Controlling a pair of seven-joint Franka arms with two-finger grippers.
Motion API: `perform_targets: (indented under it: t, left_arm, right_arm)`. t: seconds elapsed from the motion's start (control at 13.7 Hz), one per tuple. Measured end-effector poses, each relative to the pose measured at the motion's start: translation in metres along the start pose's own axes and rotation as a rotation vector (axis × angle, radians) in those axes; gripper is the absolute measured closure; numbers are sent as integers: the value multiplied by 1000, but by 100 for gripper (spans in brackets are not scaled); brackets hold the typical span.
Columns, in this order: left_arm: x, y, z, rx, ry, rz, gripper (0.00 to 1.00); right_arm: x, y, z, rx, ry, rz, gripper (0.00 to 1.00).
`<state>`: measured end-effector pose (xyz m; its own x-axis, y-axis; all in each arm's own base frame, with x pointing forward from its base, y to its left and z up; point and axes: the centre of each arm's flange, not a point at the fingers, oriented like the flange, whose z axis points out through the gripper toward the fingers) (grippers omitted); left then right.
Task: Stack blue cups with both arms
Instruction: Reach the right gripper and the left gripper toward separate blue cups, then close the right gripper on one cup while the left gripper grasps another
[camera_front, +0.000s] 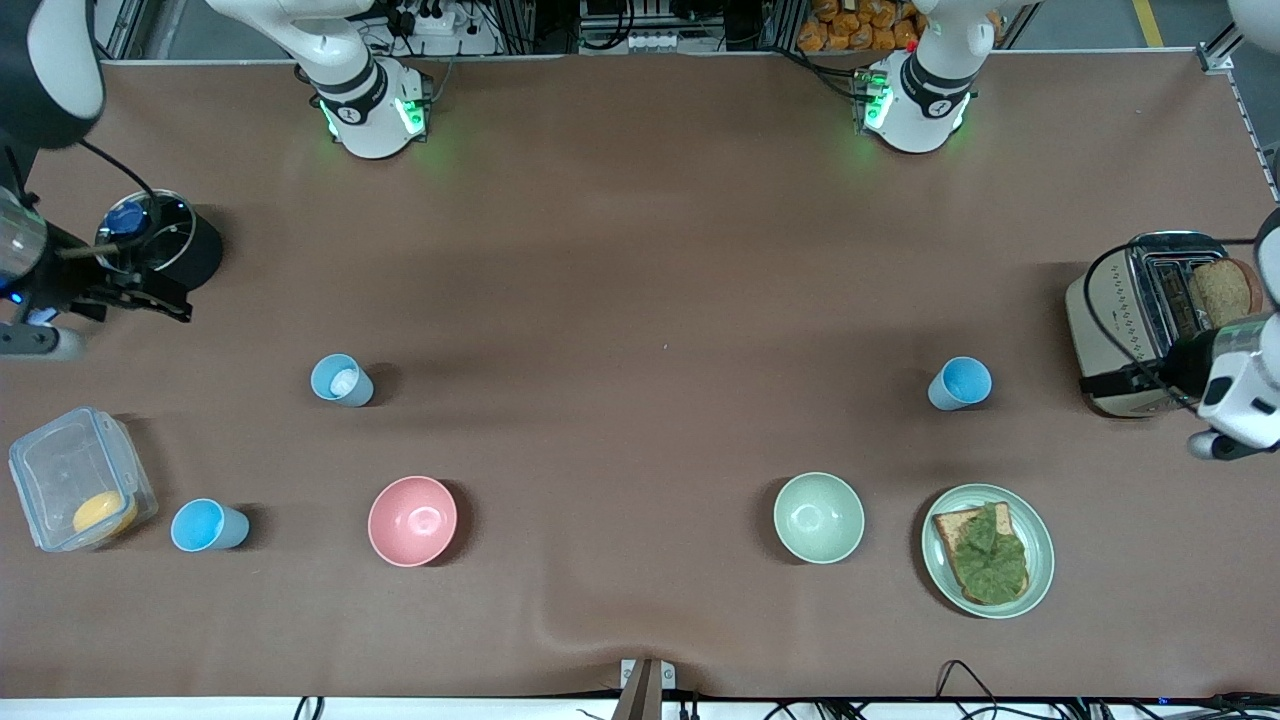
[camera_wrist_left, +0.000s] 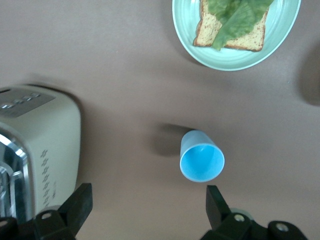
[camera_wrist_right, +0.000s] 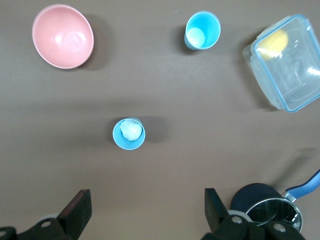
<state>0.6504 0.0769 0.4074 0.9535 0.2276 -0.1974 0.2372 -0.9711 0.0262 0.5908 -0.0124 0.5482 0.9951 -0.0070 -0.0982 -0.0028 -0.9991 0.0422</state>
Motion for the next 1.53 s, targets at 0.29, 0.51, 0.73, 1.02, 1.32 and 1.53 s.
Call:
perform_targets:
  t: [0.29, 0.51, 0.73, 1.02, 1.32, 1.53]
  left_arm:
    - [3, 9, 35, -9, 71, 13, 0]
    - [-18, 15, 71, -16, 154, 25, 0]
    - [-38, 30, 102, -22, 180, 45, 0]
    - [-50, 50, 134, 14, 194, 115, 0]
    - [-51, 52, 163, 32, 149, 133, 0]
    - [-50, 48, 181, 33, 117, 127, 0]
  right_arm:
    - [20, -3, 61, 105, -23, 31, 0]
    - [25, -2, 125, 114, 29, 54, 0]
    - [20, -5, 190, 105, 106, 68, 0]
    - [11, -7, 249, 94, 112, 42, 0]
    - [-9, -18, 313, 76, 166, 20, 0]
    - [-14, -22, 322, 75, 153, 1, 0]
